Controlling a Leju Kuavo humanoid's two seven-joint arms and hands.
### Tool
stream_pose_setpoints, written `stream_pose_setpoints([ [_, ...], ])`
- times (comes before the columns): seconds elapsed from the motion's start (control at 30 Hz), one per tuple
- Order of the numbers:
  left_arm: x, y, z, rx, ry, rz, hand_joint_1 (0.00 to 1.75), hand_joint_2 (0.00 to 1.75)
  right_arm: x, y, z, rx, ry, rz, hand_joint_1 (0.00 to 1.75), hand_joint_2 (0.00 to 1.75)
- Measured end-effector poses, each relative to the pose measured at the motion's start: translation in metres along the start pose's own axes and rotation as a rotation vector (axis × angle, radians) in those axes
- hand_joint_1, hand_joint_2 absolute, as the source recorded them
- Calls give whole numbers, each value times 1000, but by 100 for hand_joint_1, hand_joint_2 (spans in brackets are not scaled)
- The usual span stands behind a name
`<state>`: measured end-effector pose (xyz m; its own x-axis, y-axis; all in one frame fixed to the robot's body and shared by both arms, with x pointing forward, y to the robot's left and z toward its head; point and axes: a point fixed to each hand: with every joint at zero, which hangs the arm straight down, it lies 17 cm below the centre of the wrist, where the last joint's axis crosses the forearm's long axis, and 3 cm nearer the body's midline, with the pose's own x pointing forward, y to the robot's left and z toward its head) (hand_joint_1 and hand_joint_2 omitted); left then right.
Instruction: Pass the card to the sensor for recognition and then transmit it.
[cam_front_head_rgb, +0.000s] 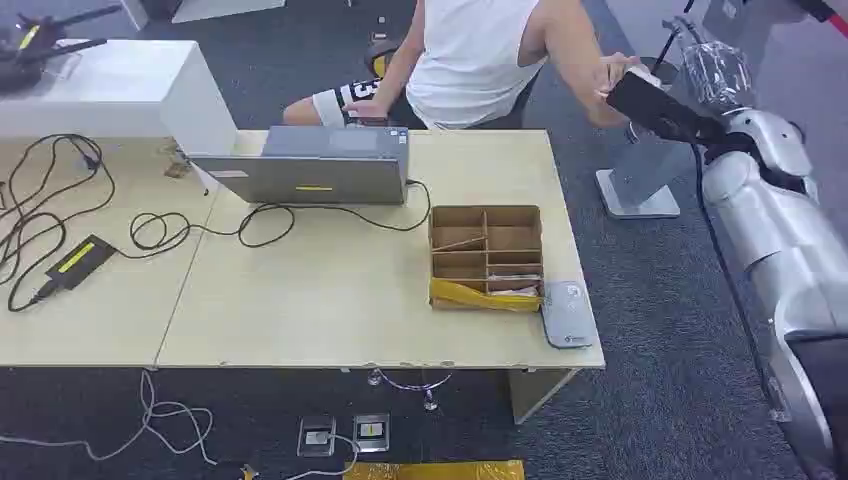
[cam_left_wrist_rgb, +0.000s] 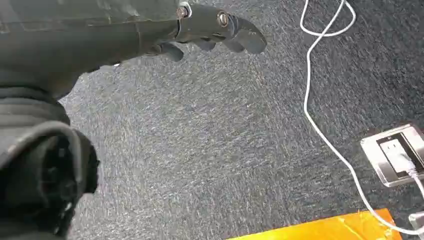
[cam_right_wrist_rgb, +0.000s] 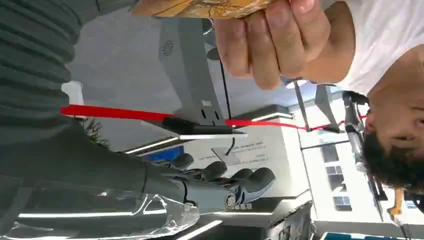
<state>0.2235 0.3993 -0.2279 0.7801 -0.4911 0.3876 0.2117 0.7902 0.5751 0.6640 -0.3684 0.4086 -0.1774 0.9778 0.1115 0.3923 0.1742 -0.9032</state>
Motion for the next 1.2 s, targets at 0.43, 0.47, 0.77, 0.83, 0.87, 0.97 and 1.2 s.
stream_pose_setpoints([
  [0.43,-1,4,-2,-3,7,-7,0,0,0,10,3,21,-3,-7,175,175],
  [0.47,-1,4,-2,-2,7,-7,0,0,0,10,3,21,-6,-9,175,175],
  [0.77,-2,4,-2,-2,8,-8,0,0,6,15,4,36,-22,-7,175,175],
  [0.83,-2,4,-2,-2,8,-8,0,0,6,14,3,37,-23,-7,175,175],
  [0.87,-2,4,-2,-3,8,-9,0,0,6,15,3,37,-23,-7,175,175],
  [0.97,-2,4,-2,-3,8,-9,0,0,6,15,4,39,-25,-6,175,175],
  [1.2,-3,5,-2,-2,7,-16,0,0,9,18,4,46,-36,-9,175,175],
])
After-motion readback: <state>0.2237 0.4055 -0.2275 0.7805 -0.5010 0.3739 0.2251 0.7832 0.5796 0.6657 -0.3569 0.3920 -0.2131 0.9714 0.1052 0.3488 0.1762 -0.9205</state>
